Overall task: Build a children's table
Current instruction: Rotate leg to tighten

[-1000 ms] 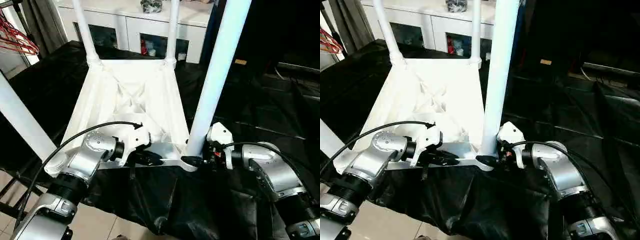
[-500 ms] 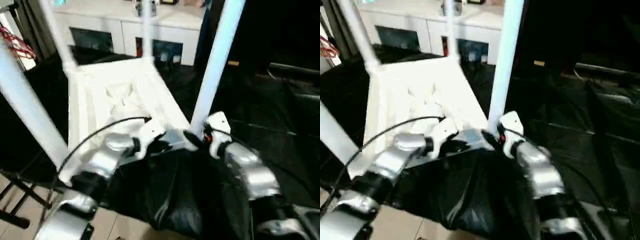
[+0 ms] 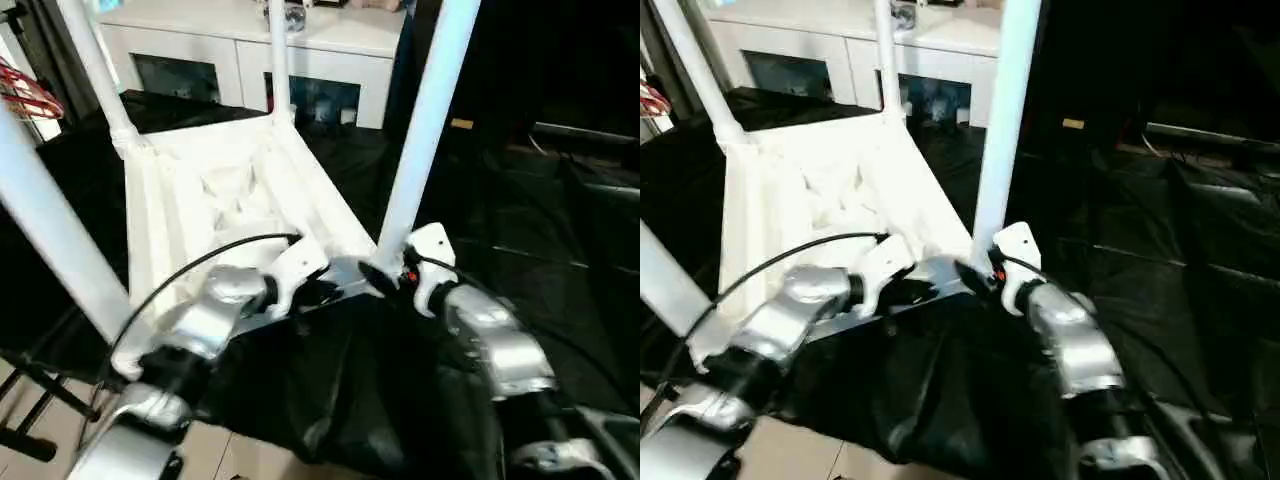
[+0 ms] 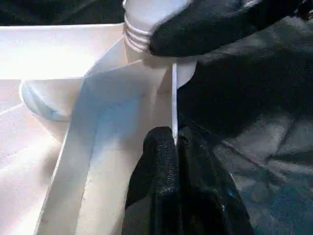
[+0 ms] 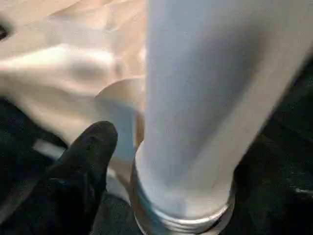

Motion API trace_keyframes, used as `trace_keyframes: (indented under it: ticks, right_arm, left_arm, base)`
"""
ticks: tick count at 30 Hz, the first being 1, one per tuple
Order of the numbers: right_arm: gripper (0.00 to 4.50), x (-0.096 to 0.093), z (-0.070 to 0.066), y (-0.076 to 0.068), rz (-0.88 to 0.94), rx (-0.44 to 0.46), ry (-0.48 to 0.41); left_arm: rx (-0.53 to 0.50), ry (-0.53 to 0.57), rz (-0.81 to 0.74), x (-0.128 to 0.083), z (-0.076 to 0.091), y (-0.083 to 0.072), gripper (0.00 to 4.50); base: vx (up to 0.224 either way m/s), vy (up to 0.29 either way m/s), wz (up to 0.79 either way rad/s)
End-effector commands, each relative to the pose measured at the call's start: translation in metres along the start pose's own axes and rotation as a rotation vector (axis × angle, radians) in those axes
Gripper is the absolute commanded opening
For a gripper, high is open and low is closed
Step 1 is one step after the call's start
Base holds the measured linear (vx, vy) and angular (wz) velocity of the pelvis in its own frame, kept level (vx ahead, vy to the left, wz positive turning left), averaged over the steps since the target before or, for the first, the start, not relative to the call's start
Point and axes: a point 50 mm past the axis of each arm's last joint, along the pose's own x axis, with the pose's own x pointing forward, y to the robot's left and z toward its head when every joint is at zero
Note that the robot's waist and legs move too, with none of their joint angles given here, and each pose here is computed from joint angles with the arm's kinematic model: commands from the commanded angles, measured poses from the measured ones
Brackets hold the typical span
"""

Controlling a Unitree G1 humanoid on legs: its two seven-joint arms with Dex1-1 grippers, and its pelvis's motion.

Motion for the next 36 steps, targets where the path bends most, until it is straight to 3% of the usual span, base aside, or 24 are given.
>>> trace_keyframes:
  ticks: [1,4,9,13,26,31,36]
  right_arm:
    - [4.32,0.012,-0.009,0.033,0.208,0.008,0.034]
    - [4.32,-0.003,-0.008,0.021,0.273,-0.044,0.055]
    - [4.32,-0.022,-0.008,0.013,0.403,-0.1,0.1]
    - [3.88,-0.028,-0.009,0.012,0.462,-0.127,0.128]
    - [2.89,-0.031,-0.008,0.015,0.543,-0.103,0.125]
    - [2.72,-0.031,-0.009,0.017,0.546,-0.086,0.12]
    - [2.71,-0.025,-0.016,0.025,0.481,-0.013,0.087]
  left_arm:
    - [0.07,-0.112,-0.094,0.009,0.021,-0.011,0.0]
    - [0.089,-0.091,-0.155,-0.002,0.015,-0.01,0.0]
    - [0.106,-0.063,-0.254,-0.02,0.007,-0.009,0.0]
    - [0.106,-0.05,-0.287,-0.026,0.004,-0.007,0.0]
    - [0.092,-0.018,-0.354,-0.033,-0.004,-0.012,0.0]
    - [0.084,-0.015,-0.356,-0.033,-0.005,-0.012,0.0]
    - [0.058,-0.035,-0.199,-0.021,-0.001,-0.002,0.0]
  base:
    - [0.0,0.0,0.0]
    - [0.0,0.0,0.0]
    - [0.0,0.0,0.0]
    - [0.0,0.0,0.0]
    - [0.0,0.0,0.0]
    - [0.0,0.0,0.0]
    - [0.0,0.0,0.0]
